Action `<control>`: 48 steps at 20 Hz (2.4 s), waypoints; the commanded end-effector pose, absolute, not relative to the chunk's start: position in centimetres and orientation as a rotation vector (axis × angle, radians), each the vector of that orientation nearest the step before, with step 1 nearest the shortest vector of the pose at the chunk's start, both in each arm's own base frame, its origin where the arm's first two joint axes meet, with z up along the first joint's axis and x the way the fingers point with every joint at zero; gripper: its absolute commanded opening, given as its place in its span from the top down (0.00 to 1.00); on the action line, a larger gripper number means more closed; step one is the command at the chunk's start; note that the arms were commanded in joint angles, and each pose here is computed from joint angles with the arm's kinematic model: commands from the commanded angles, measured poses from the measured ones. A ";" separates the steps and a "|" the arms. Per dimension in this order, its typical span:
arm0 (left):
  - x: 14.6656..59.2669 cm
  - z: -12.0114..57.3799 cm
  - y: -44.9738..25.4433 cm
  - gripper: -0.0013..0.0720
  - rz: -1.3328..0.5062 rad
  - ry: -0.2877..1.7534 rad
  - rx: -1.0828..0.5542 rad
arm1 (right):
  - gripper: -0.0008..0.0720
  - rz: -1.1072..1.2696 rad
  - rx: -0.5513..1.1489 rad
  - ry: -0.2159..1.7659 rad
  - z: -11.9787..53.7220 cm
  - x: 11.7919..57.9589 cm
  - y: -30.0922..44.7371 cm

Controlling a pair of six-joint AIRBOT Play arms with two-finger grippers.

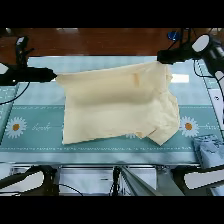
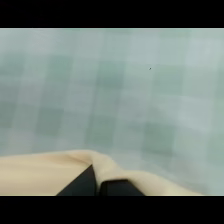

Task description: Fold the shirts.

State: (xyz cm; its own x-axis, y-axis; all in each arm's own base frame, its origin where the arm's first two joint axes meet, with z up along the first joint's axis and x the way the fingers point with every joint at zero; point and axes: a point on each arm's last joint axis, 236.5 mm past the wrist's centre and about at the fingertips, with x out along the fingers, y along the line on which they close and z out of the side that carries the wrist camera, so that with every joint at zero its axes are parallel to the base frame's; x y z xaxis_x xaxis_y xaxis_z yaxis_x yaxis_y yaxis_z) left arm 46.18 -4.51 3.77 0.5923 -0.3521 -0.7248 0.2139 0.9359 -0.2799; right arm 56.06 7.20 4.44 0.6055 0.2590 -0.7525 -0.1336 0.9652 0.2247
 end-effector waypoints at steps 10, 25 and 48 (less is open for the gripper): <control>44.9 3.3 -0.1 0.43 -0.311 1.068 -0.237 | 0.32 0.252 0.146 0.927 9.0 54.4 5.1; 18.1 -7.1 -4.6 0.05 -0.293 1.626 -0.909 | 0.30 0.174 0.246 1.463 1.3 36.4 -5.0; 19.6 -12.4 -10.2 0.94 -0.343 1.716 -0.743 | 0.25 0.039 0.325 1.320 5.3 34.3 -9.3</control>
State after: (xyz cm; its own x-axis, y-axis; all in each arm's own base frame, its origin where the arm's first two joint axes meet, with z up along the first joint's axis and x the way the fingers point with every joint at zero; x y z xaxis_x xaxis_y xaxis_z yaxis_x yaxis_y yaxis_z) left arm 19.18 -10.51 -12.05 -0.1398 -0.6543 -0.7432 -0.3304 0.7384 -0.5879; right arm 35.35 -6.77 5.74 0.2383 0.2285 -0.9439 0.0669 0.9658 0.2506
